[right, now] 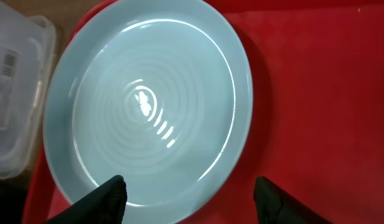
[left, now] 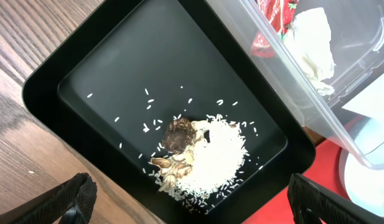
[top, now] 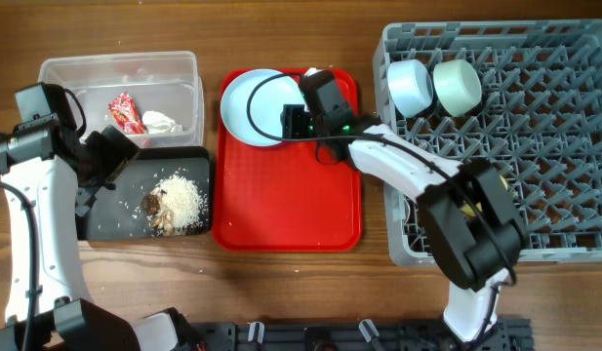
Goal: Sort waste into correct bins and load items into the dishwasher rack
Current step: 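Grasp the light-blue plate edge with the right gripper and lift it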
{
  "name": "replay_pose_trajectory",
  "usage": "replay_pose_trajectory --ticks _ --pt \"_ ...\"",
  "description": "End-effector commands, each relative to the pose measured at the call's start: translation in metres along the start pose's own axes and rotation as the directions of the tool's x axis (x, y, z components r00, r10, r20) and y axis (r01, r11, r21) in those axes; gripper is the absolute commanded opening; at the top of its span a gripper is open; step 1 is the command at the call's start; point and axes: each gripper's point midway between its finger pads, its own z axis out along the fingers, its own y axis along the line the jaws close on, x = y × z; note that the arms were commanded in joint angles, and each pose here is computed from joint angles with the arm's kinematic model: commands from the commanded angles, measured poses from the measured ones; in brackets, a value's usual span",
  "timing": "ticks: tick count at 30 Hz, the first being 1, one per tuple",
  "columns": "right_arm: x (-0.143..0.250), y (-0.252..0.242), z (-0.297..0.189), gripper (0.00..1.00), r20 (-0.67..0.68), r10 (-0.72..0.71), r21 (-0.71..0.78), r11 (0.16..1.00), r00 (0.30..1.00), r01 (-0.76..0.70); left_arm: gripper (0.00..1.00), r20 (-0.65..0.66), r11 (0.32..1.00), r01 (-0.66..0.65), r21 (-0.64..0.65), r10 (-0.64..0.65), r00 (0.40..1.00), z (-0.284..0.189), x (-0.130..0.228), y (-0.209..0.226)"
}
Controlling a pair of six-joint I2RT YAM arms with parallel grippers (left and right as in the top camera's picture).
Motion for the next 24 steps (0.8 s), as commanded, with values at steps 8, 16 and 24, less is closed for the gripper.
replay_pose_trajectory --ticks 8,16,24 --pt "0.024 -0.05 0.029 0.34 -0.011 0.101 0.207 0.973 0.995 -0.097 1.0 0.016 1.0 0.013 0.011 -0.013 1.0 -0.005 -0.002 -0.001" --pt "0.021 -0.09 -0.022 0.04 -0.087 0.166 0.322 0.938 0.982 -0.13 1.0 0.016 1.0 0.013 0.011 -0.013 1.0 -0.005 -0.002 -0.001" --pt "-0.044 -0.091 -0.177 0.04 0.066 -0.05 0.418 0.908 0.997 0.018 1.0 0.013 1.0 0.012 0.014 -0.012 1.0 -0.005 -0.002 -0.001"
